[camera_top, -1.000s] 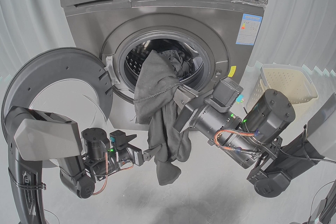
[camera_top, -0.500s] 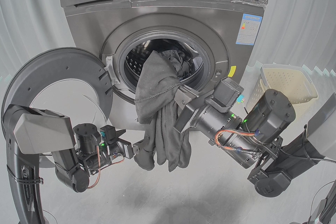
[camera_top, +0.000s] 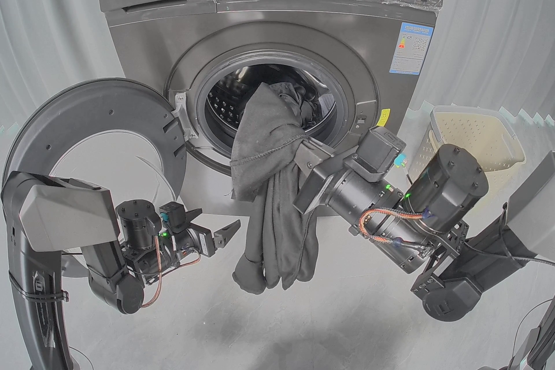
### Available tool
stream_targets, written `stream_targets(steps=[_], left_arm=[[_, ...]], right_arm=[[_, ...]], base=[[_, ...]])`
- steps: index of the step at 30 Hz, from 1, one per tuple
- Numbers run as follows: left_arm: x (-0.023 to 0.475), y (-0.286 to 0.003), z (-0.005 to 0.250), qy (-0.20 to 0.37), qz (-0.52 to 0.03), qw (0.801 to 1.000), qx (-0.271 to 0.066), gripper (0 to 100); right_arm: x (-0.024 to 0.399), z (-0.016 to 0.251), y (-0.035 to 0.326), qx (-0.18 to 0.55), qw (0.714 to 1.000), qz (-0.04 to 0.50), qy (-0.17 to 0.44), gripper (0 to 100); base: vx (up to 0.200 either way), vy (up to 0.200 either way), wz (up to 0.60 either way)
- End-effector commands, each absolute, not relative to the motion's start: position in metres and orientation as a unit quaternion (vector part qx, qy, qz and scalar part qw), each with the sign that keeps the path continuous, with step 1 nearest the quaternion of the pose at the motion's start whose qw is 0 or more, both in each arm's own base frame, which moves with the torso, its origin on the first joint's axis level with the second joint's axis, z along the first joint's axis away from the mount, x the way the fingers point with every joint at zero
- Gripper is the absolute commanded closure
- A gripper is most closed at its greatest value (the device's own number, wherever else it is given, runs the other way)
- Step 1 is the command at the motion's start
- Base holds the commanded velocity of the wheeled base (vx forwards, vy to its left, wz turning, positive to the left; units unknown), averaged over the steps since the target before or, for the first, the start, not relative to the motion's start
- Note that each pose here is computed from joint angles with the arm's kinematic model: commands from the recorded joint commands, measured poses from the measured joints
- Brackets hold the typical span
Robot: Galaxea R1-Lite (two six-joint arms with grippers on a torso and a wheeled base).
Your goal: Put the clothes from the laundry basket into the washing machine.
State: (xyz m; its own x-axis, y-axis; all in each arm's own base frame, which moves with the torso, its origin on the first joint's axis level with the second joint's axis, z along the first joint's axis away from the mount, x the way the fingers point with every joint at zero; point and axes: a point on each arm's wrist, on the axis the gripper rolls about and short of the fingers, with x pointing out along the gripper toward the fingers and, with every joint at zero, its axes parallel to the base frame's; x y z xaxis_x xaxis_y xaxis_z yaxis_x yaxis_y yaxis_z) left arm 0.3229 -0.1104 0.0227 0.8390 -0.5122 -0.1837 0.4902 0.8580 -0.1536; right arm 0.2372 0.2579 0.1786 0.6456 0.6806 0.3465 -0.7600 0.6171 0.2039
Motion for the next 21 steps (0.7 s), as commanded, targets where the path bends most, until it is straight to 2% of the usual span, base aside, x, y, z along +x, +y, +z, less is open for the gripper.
stream_targets(steps=[1,11,21], left_arm=[[0.330,-0.111,0.021,0.102,-0.260,0.959,-0.052,0],[0.337,-0.132,-0.013,0.132,-0.277,0.951,-0.045,0],[0.308,-0.159,-0.016,0.162,-0.323,0.932,-0.035,0]], right_arm=[[0.234,0.180,0.260,0.169,0.889,0.409,-0.119,100],[0.227,0.183,0.267,0.172,0.880,0.425,-0.123,100],[0.230,0.186,0.269,0.175,0.879,0.425,-0.131,100]], base=[[0.000,0.000,0.00],[0.000,0.000,0.00],[0.000,0.000,0.00]])
